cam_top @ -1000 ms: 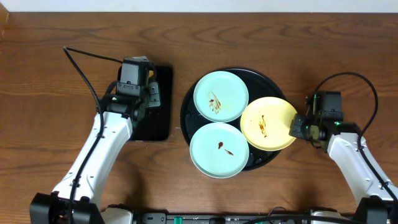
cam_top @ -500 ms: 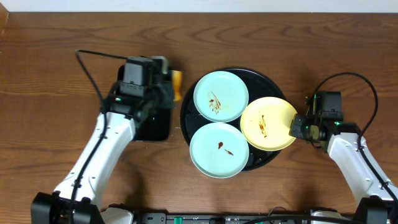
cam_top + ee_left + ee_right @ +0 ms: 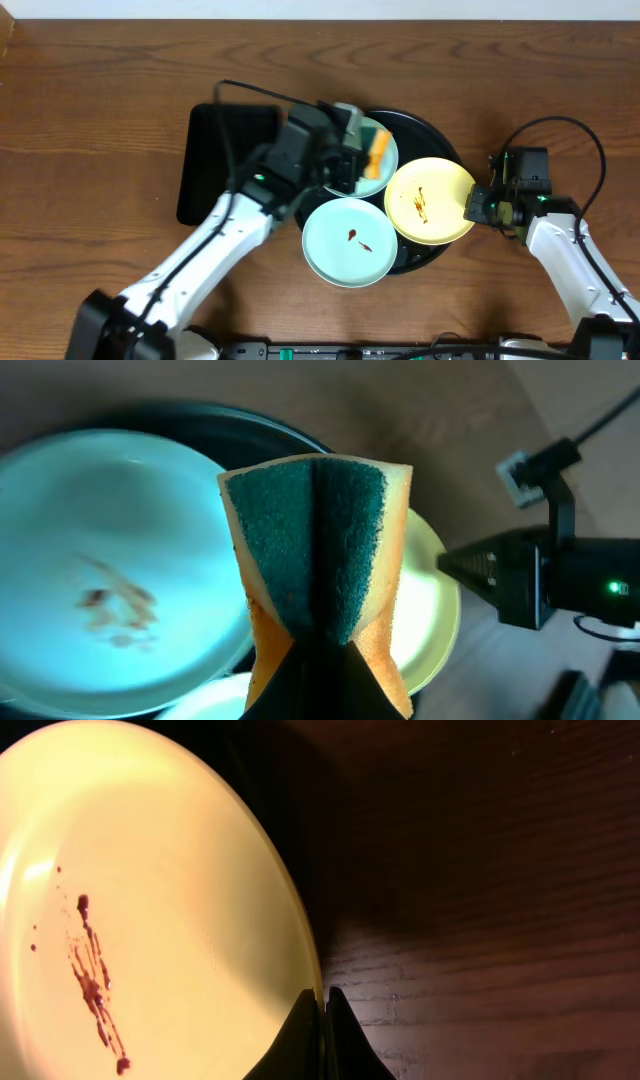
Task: Clean dirty plates on tray and stack at the side
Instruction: 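Scrub the yellow plate with the sponge while the right gripper holds it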
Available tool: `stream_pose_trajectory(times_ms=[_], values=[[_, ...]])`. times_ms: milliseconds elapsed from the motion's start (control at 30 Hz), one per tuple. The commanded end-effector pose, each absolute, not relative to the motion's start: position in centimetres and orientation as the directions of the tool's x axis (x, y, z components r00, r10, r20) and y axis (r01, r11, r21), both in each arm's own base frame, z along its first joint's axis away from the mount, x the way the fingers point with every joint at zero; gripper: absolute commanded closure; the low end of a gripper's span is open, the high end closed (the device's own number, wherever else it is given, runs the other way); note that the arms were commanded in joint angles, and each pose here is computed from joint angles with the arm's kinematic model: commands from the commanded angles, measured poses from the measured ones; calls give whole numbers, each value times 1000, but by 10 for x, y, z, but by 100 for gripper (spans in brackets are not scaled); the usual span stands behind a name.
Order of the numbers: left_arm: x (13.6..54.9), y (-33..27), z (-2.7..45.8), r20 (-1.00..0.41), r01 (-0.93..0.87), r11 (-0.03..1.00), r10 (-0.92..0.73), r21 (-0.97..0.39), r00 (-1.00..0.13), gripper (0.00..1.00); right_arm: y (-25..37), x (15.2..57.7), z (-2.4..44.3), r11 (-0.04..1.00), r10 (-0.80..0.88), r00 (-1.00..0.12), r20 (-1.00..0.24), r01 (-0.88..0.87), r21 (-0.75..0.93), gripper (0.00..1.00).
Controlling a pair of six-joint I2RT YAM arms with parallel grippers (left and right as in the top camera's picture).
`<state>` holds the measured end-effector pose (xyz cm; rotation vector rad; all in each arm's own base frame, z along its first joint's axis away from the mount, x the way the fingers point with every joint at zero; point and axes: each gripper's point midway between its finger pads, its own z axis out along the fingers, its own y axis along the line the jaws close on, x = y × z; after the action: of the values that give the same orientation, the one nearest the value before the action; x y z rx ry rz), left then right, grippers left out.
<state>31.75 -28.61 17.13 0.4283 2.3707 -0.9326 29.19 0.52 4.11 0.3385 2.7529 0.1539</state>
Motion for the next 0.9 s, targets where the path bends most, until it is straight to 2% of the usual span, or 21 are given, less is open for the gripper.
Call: stream_pose_trajectory(times_ms=[0, 600, 867], values=[[311, -311, 164, -537, 442, 688, 89, -576, -839, 92, 14, 295, 44, 970, 226, -912, -342, 176, 170, 99], [274, -390, 115, -509, 539, 610, 244, -581, -825, 92, 14, 295, 44, 970, 226, -912, -343, 177, 170, 99], [269, -406, 104, -475, 499, 604, 216, -621, -853, 93, 14, 295, 44, 970, 226, -912, -342, 176, 169, 99]])
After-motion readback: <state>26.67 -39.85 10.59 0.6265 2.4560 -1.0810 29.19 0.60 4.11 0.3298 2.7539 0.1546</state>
